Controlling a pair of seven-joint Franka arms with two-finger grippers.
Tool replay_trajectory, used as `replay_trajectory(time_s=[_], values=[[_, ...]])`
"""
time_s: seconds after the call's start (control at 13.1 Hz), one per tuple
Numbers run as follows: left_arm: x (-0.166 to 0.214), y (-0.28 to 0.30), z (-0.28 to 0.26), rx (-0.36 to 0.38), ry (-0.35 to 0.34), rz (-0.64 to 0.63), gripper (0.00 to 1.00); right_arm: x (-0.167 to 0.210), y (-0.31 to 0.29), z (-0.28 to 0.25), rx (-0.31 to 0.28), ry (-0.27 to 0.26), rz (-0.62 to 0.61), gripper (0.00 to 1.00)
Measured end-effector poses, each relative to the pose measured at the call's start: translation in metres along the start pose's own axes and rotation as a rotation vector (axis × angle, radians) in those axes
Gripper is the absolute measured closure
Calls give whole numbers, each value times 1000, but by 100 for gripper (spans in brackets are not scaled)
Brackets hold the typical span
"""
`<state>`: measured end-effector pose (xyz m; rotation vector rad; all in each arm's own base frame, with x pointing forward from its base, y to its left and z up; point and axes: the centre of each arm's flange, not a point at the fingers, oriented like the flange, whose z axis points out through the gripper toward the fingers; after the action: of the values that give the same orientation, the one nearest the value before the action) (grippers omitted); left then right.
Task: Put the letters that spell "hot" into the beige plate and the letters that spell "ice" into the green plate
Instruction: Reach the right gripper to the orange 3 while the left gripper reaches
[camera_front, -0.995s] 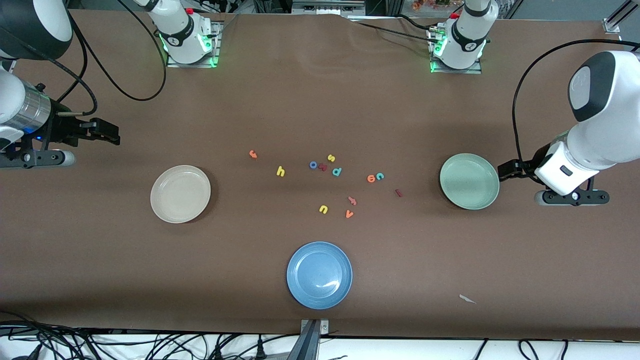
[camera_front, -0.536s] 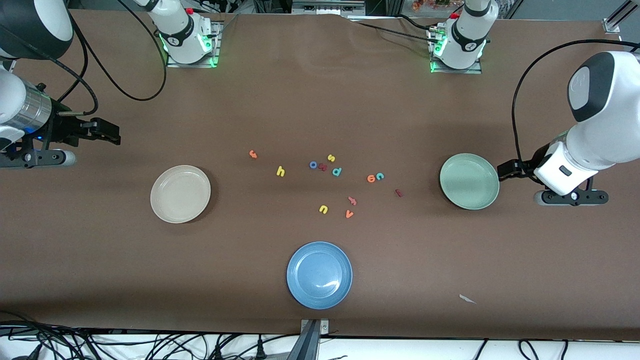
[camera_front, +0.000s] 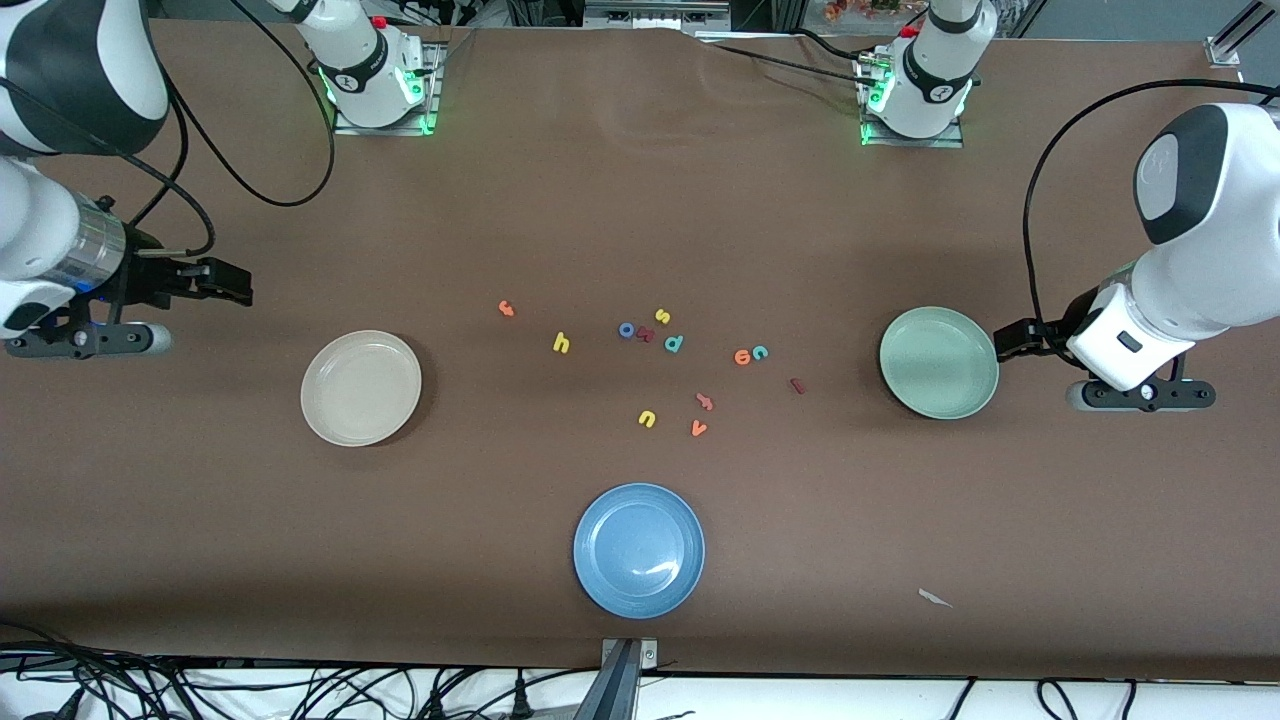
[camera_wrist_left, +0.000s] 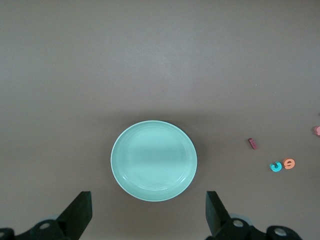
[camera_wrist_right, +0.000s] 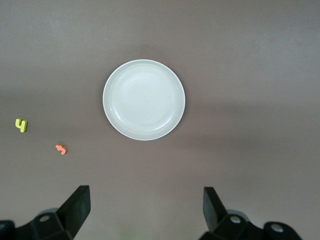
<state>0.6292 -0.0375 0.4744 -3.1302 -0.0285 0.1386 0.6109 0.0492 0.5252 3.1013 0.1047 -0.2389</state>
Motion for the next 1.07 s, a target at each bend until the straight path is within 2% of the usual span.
replay_trajectory(time_s=[0.23,0.61,0.84,1.07], values=[[0,0,0,0,0,0,0,6,-23,18,-4,-38,-34,0],[0,0,1,0,-3,0,0,3,-61,17,-14,-39,-49,0],[-1,1,2,0,-4,2,0,1,-73,17,42,-44,-53,0],[-1,9,3,-1,-5,13,0,-4,-101,21,64,-55,-89,0]])
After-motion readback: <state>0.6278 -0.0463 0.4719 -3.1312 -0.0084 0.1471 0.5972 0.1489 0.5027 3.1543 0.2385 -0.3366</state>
